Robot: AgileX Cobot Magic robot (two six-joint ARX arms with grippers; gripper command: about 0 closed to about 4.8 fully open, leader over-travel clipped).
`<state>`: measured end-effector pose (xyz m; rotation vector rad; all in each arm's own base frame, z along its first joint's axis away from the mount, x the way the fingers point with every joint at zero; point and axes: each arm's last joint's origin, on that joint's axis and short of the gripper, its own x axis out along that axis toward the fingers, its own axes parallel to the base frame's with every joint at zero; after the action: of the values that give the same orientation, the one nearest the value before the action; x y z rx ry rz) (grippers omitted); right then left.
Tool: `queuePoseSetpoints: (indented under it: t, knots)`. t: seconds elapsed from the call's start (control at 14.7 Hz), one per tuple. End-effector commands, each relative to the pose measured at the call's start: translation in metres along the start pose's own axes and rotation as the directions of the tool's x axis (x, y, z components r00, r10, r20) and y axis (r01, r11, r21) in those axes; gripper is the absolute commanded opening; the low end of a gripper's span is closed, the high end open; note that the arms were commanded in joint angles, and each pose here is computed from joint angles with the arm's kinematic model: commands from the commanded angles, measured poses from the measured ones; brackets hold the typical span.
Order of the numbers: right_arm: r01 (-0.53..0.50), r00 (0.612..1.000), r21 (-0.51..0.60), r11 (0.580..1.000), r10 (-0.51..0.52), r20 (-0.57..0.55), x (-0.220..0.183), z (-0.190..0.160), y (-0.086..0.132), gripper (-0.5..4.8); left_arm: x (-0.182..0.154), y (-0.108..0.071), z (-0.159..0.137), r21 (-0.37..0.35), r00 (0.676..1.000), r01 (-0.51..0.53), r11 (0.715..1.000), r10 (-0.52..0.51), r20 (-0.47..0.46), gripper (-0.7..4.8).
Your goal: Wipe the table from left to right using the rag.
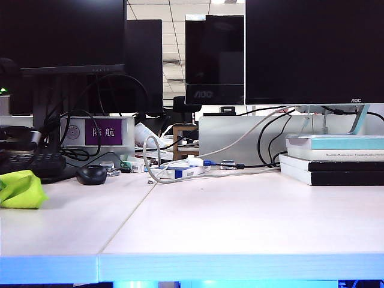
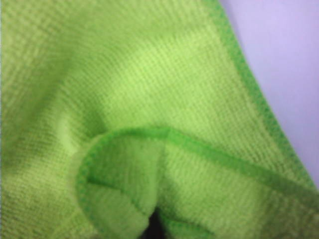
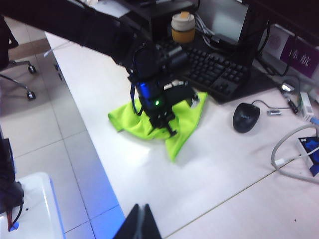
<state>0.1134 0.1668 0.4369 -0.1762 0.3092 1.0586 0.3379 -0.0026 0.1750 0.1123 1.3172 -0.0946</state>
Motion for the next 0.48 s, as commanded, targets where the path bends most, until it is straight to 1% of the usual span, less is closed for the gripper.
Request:
queuePoseSetpoints:
  t: [0.07, 0.2, 0.27, 0.34, 0.41, 0.48]
  knots:
    - [0.003, 1.0, -0.006, 1.0, -0.003, 0.029, -0.002, 0.004, 0.0, -0.05, 0.01, -0.023, -0.021, 0.119, 0.972, 0.126, 0.985, -0.099, -0.214, -0.06]
    - [0.003, 1.0, -0.006, 1.0, -0.003, 0.029, -0.002, 0.004, 0.0, -0.05, 0.01, -0.043, -0.021, 0.177, 0.97, 0.144, 0.974, -0.104, -0.221, -0.06]
    - [0.004, 1.0, -0.005, 1.0, -0.004, 0.017, -0.002, 0.002, 0.0, -0.06, 0.009, -0.059, -0.022, 0.221, 0.966, 0.158, 0.963, -0.105, -0.235, -0.06]
    - [0.035, 0.999, -0.002, 0.999, -0.035, -0.028, -0.002, -0.002, -0.001, -0.05, 0.008, -0.079, -0.025, 0.277, 0.962, 0.175, 0.945, -0.104, -0.253, -0.06]
    - [0.065, 0.996, -0.001, 0.998, -0.065, -0.065, -0.003, -0.005, -0.001, -0.06, 0.007, -0.094, -0.027, 0.32, 0.959, 0.187, 0.929, -0.103, -0.263, -0.06]
    - [0.086, 0.993, -0.003, 0.996, -0.086, -0.076, -0.003, -0.006, -0.002, -0.05, 0.006, -0.101, -0.029, 0.338, 0.957, 0.205, 0.919, -0.115, -0.268, -0.06]
